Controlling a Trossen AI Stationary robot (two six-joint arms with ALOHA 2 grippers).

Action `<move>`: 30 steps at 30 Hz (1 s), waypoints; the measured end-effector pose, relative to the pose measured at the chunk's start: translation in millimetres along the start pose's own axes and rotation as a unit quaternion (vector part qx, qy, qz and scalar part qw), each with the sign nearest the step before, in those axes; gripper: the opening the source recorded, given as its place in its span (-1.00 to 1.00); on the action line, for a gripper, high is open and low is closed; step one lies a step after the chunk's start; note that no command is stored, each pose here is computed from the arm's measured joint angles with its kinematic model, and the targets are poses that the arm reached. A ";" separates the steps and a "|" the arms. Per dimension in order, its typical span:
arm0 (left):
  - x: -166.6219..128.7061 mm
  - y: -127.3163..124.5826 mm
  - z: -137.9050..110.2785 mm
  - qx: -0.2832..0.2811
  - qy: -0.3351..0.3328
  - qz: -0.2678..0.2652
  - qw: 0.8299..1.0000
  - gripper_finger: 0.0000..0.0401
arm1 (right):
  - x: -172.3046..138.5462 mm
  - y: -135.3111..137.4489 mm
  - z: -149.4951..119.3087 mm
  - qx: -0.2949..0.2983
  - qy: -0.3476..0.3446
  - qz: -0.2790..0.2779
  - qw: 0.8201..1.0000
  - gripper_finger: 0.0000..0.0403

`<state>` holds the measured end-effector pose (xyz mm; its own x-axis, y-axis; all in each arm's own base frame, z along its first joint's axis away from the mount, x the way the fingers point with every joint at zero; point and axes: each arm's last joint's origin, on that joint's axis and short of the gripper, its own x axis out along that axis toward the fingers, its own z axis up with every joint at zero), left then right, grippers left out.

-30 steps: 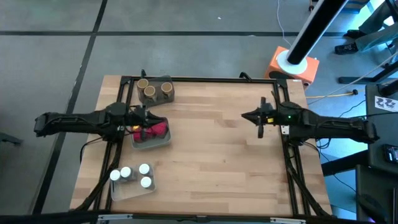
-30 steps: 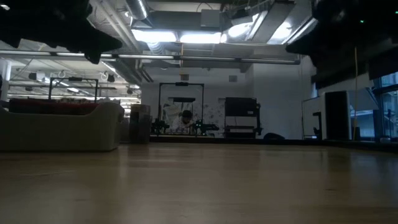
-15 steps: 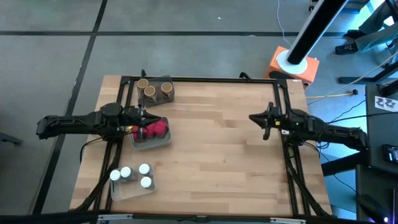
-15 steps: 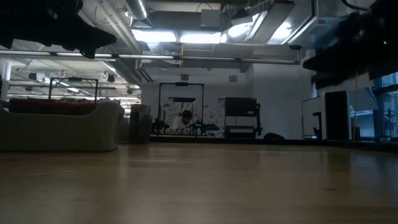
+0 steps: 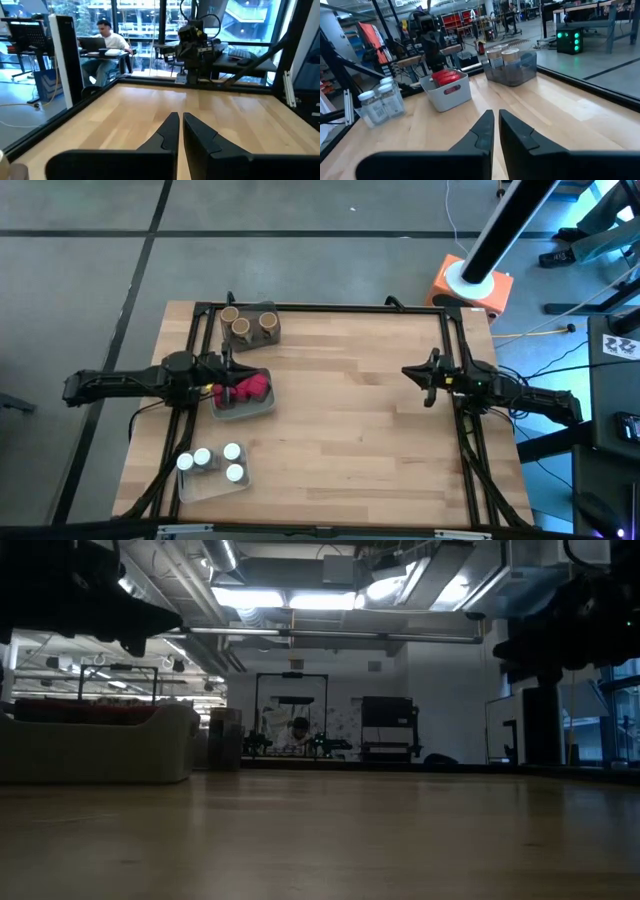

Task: Sort spices by type
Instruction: Return to Home Position

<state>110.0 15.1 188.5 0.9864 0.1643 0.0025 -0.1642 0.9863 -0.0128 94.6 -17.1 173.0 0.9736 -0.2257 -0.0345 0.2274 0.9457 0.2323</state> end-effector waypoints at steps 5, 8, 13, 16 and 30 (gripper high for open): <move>-7.6 1.3 -3.2 -0.005 0.011 0.017 1.000 -0.95 | -1.2 0.1 0.5 0.001 -0.006 0.002 1.000 -0.86; -11.8 1.8 -2.9 -0.005 0.006 0.022 1.000 -0.95 | -1.3 0.1 0.8 0.002 -0.008 0.002 1.000 -0.86; -17.4 2.0 -4.1 -0.003 0.001 0.022 1.000 -0.95 | -1.3 -0.7 0.5 0.001 -0.009 -0.010 1.000 -0.86; -16.3 2.1 -14.3 -0.008 0.004 0.022 1.000 -0.95 | -1.3 -0.7 0.7 0.001 -0.009 -0.010 1.000 -0.86; -13.8 2.3 -19.6 -0.015 -0.014 0.025 0.999 -0.95 | -0.5 -1.3 -1.1 -0.029 -0.013 -0.014 0.999 -0.86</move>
<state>96.1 14.8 168.8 0.9764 0.2142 0.0294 -0.2128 0.9761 -0.0444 93.9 -17.9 171.6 0.9663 -0.2569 -0.0148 0.2554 0.9507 0.1758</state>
